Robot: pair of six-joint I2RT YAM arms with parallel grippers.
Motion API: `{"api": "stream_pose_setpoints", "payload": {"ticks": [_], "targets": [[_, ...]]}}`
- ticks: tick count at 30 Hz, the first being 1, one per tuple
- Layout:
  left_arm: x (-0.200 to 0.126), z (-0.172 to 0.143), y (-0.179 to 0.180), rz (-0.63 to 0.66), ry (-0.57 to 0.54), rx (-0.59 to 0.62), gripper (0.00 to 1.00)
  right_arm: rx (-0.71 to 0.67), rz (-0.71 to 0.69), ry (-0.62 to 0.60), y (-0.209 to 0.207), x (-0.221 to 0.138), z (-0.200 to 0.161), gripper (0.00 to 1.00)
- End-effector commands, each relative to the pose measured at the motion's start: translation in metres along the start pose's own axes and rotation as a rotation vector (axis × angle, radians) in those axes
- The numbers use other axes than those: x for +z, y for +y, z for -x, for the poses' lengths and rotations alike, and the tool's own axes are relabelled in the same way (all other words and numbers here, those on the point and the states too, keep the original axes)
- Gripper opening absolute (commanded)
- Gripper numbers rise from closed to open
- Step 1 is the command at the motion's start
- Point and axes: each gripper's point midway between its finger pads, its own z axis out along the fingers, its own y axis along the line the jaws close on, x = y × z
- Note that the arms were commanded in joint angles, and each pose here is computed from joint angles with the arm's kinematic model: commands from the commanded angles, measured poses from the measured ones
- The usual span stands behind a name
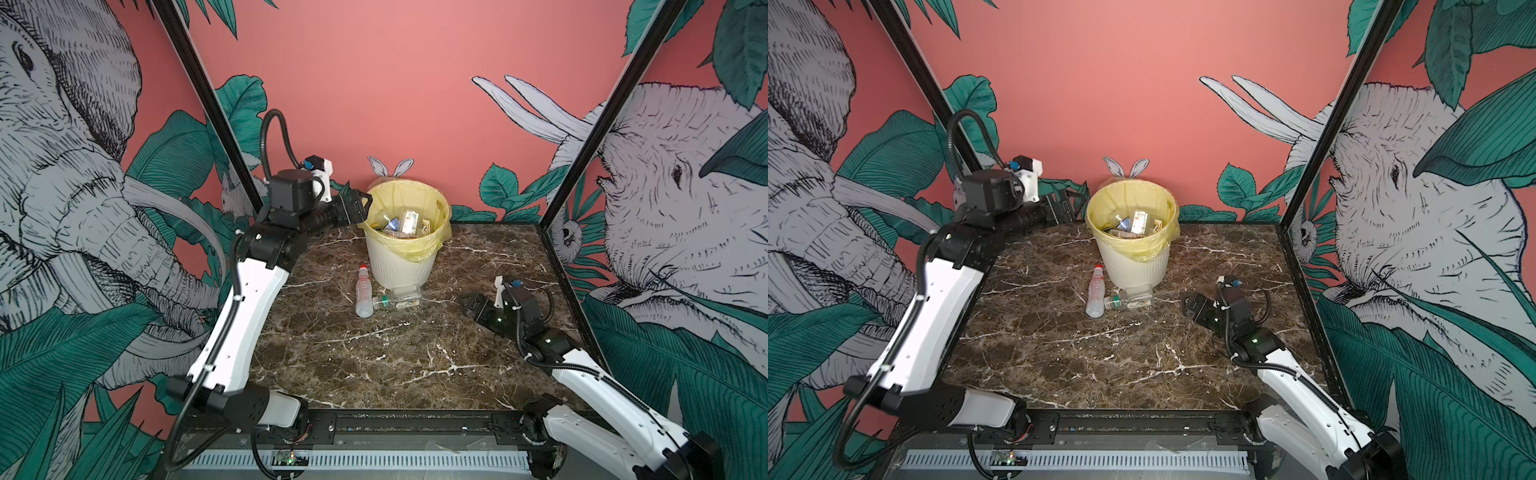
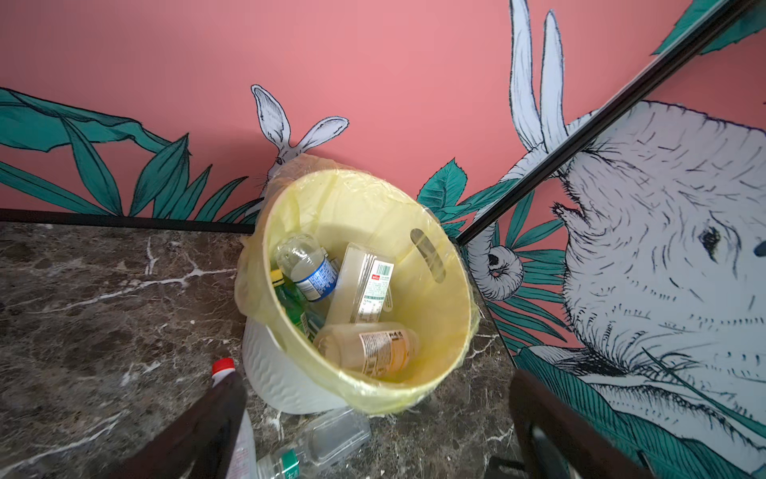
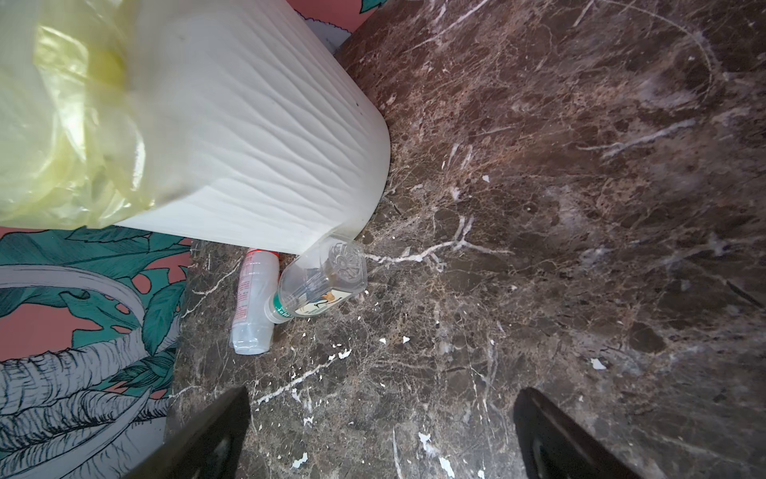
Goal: Throw the plastic bottles in the bin
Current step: Throw the plastic bottle into the trash bin.
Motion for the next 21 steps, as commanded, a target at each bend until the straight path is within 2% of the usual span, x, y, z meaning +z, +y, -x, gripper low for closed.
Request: {"api": "stream_pose_setpoints", "payload": {"ticks": [1, 10, 16, 21], "targets": [[0.002, -0.043, 0.030, 0.082, 0.104, -0.009, 1.00, 0.025, 0.014, 0.017, 0.008, 0.005, 0.004, 0.99], [-0.001, -0.130, 0.082, 0.201, 0.239, -0.082, 1.00, 0.281, -0.029, 0.041, -0.013, 0.035, -0.017, 0.99], [-0.003, -0.179, 0.108, 0.263, 0.325, -0.098, 1.00, 0.325, -0.077, 0.059, -0.010, 0.045, -0.029, 0.99], [-0.008, -0.211, 0.129, 0.325, 0.363, -0.126, 0.99, 0.288, -0.048, 0.088, 0.014, 0.056, -0.036, 0.99]]}}
